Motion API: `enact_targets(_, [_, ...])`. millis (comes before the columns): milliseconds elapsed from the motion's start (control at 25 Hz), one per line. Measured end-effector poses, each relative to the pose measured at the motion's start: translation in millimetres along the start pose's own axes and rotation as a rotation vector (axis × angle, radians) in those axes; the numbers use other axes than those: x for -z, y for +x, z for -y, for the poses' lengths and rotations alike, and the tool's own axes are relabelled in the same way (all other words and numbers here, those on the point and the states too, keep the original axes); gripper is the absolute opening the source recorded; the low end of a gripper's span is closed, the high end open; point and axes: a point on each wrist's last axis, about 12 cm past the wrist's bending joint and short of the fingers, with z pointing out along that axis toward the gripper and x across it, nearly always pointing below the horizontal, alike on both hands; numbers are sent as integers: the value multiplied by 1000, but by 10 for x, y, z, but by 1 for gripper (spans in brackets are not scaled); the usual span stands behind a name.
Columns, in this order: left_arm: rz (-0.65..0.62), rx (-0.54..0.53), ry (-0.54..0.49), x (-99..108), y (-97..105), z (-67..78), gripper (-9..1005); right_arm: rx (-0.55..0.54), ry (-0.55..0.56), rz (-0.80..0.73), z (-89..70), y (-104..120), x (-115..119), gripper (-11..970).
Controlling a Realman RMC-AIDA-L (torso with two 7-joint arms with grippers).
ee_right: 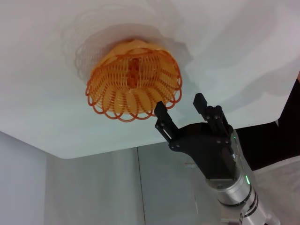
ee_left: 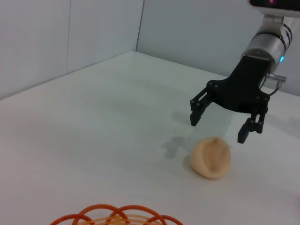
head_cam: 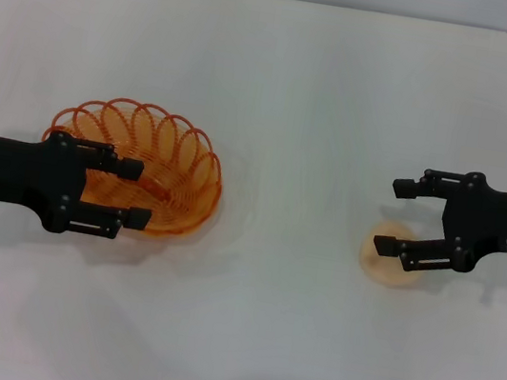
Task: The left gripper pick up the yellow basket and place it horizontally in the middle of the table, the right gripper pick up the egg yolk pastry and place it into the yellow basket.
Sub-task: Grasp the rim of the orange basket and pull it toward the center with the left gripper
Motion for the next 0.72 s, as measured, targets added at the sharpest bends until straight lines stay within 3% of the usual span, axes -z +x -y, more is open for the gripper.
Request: enact_targets(720, [-5, 7, -2, 42, -15, -12, 653, 21, 11, 10, 9, -27, 56, 842])
